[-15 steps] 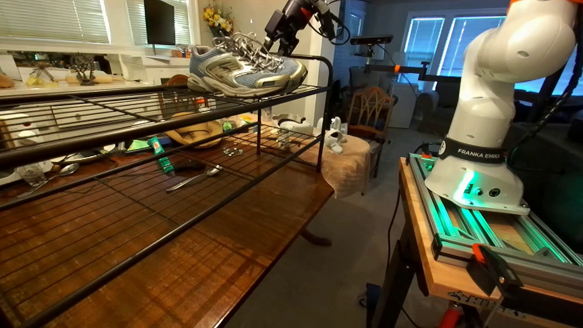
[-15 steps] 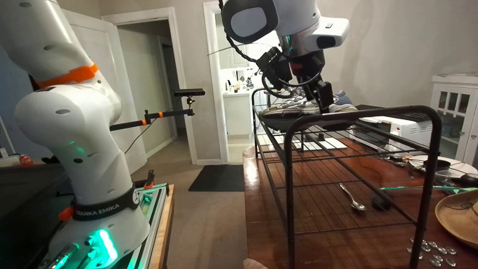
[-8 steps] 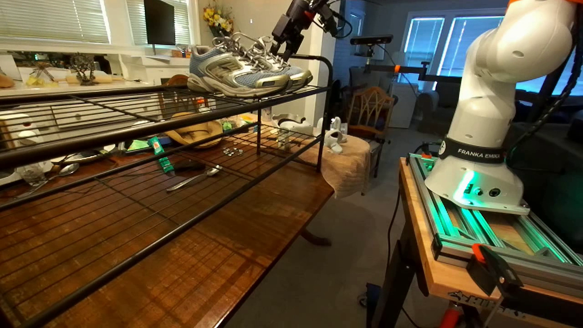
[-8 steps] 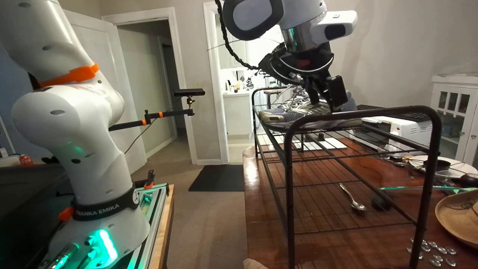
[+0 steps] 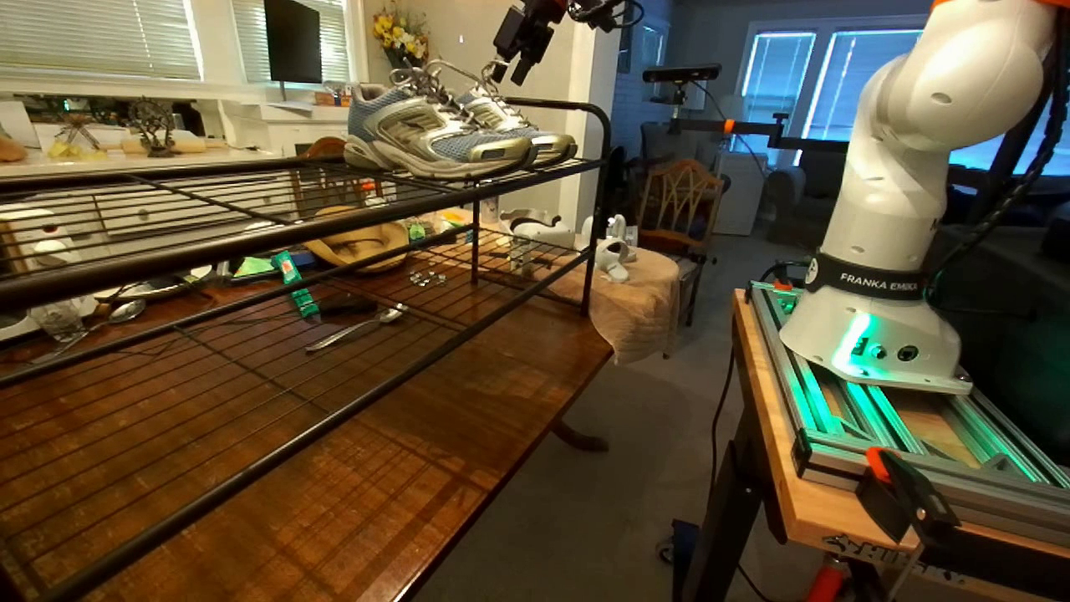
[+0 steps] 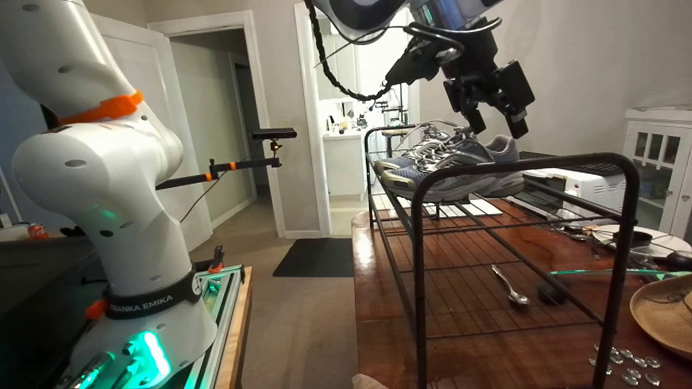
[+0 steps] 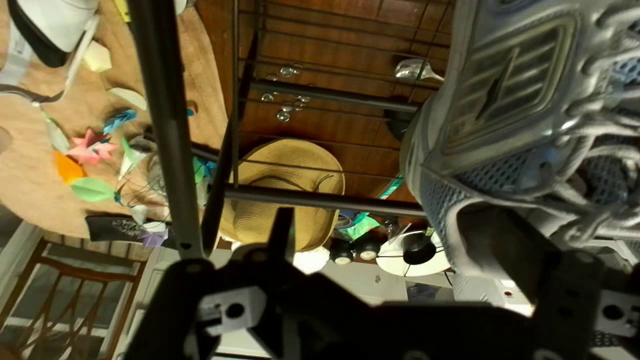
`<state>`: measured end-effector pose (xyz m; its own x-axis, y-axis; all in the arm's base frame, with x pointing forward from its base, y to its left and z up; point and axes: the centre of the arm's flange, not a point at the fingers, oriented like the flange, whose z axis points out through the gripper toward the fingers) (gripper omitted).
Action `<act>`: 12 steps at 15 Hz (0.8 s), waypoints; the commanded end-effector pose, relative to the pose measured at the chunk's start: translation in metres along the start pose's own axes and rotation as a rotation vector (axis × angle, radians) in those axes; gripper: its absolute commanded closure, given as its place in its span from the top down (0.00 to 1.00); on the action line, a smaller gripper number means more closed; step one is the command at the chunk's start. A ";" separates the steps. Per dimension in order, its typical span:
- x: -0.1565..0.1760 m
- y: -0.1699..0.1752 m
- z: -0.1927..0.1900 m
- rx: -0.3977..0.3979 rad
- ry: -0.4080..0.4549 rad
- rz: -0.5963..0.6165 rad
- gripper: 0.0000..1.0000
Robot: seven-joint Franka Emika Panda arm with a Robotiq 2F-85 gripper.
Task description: Place the right sneaker upright.
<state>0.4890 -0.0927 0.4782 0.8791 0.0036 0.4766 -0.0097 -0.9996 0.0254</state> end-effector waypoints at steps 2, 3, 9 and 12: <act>0.013 -0.013 -0.025 -0.043 0.001 0.041 1.00; 0.015 -0.016 -0.029 -0.050 -0.012 0.056 1.00; 0.015 -0.049 -0.041 -0.019 -0.129 0.082 1.00; 0.014 -0.072 -0.058 -0.012 -0.152 0.063 1.00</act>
<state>0.4855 -0.0412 0.5164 0.9283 -0.0675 0.3657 -0.0732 -0.9973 0.0019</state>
